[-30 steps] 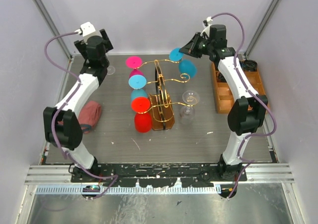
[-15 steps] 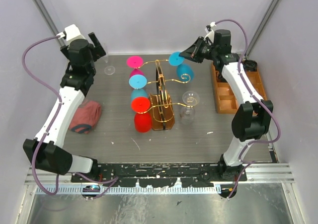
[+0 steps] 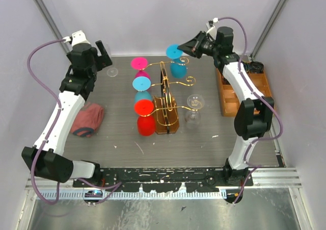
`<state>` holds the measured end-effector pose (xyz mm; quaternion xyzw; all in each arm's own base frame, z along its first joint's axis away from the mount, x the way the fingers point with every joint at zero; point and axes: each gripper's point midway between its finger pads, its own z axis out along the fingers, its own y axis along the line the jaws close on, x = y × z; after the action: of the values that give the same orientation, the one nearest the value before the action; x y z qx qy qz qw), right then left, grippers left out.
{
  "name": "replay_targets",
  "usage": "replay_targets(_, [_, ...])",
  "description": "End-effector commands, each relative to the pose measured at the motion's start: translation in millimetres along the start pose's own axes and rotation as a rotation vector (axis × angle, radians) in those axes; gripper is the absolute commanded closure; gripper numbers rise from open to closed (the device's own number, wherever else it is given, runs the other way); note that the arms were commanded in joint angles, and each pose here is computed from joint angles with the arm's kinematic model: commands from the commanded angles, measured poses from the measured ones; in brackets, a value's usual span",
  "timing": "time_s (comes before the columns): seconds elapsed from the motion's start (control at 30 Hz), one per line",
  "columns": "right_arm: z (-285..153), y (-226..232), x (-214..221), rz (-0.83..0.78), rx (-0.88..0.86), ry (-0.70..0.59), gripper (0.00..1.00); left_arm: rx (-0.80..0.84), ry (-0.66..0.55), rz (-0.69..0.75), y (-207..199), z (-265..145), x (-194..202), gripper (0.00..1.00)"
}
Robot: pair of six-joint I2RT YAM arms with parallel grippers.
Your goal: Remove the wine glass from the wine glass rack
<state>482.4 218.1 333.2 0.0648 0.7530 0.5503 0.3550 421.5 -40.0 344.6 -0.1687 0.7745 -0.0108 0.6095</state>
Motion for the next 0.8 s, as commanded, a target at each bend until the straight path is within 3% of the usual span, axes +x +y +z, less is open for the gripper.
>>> replay_targets(0.0, [10.1,43.8,-34.1,-0.111,-0.132,-0.065,0.99,0.074,0.005,-0.035,-15.1,-10.1,-11.3,0.02])
replay_targets(0.17, [15.2,73.3,-57.4,-0.344,-0.19,-0.081,0.99,0.017,0.087,-0.073,-16.9,-13.7,-25.0,0.02])
replay_targets(0.33, [7.6,108.5,-62.5,-0.574,-0.312,-0.109,0.99,0.092,0.185,-0.086,-44.3,-11.3,-32.6,0.02])
replay_targets(0.53, [-16.0,170.7,13.8,-0.951,-0.631,-0.017,0.99,0.213,0.318,-0.116,-77.1,-16.2,-35.4,0.02])
replay_targets(0.77, [-18.1,182.0,99.9,-1.515,-0.54,0.003,0.99,0.431,0.431,-0.285,-112.1,-38.7,-43.0,0.02])
